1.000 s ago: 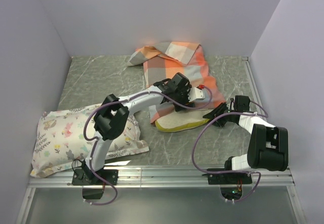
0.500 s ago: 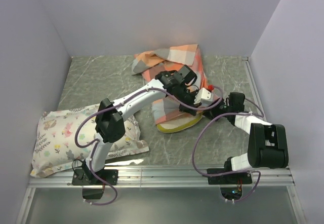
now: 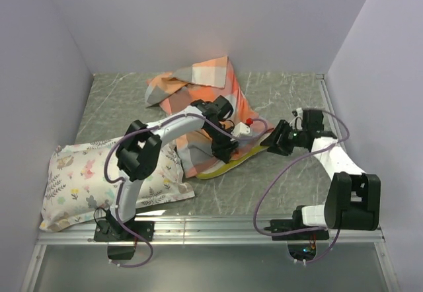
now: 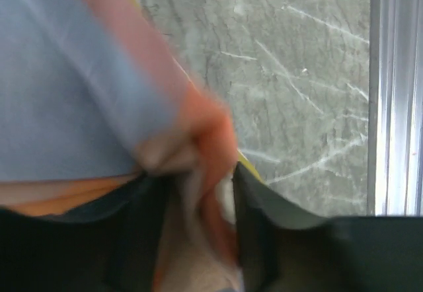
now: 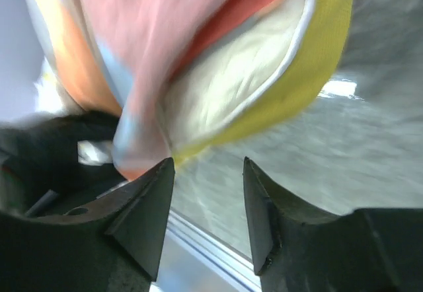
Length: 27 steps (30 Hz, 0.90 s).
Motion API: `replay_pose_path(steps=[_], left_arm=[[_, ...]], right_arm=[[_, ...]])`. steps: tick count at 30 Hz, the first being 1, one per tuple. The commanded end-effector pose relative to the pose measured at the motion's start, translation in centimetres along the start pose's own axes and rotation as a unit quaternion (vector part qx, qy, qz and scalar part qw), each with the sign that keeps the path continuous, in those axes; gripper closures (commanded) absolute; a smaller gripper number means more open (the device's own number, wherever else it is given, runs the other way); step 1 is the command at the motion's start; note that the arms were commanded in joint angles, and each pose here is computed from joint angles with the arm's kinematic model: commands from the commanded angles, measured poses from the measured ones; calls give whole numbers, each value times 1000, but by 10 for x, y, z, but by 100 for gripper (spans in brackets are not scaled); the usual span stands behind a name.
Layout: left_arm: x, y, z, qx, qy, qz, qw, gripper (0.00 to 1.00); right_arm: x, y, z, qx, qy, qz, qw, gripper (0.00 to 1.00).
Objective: Put the pillow into the pillowcase
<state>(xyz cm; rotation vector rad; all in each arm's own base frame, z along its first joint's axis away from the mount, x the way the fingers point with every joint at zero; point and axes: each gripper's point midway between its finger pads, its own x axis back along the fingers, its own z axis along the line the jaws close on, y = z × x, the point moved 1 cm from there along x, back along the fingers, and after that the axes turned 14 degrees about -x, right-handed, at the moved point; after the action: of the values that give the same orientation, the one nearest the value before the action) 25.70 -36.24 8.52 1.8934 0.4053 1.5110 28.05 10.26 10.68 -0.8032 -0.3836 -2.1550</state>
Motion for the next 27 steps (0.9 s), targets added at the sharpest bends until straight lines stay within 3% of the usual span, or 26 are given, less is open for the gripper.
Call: replay_pose_path(steps=[1,3,5,7,9,13,16,19,21,25,27], left_arm=[[49,31,10,-48,60,-19,997,47],[63,41,-4,-56,57,-29,996,31],[72,39,-18,-39,55,-30,997,29],[93,44,-32,-40,76,-39,996,27],[107,31,-48,-12,89,-40,995,26],[118,-15,-79,57,92,-15,994,26],[127,-43,-91,101,111,-1,989,26],[135,-63,-101,128,130,9,983,26],[137,-69,-105,136,139,12,981,25],[131,-78,-111,164,145,15,976,25],[130,-81,-110,173,149,20,973,25]], right_arm=[[40,-10,-3,145,-28,63,987,45],[56,-5,-7,175,-47,94,979,44],[71,14,3,190,-58,73,977,42],[78,32,17,225,-66,52,971,33],[81,55,16,299,-114,11,947,30],[72,113,18,486,-146,-104,855,22],[53,129,21,576,-134,-120,798,22],[27,135,31,602,-102,-110,784,24],[10,135,35,598,-80,-95,792,26],[-17,130,48,616,-50,-80,782,29],[-38,111,49,640,-40,-45,766,34]])
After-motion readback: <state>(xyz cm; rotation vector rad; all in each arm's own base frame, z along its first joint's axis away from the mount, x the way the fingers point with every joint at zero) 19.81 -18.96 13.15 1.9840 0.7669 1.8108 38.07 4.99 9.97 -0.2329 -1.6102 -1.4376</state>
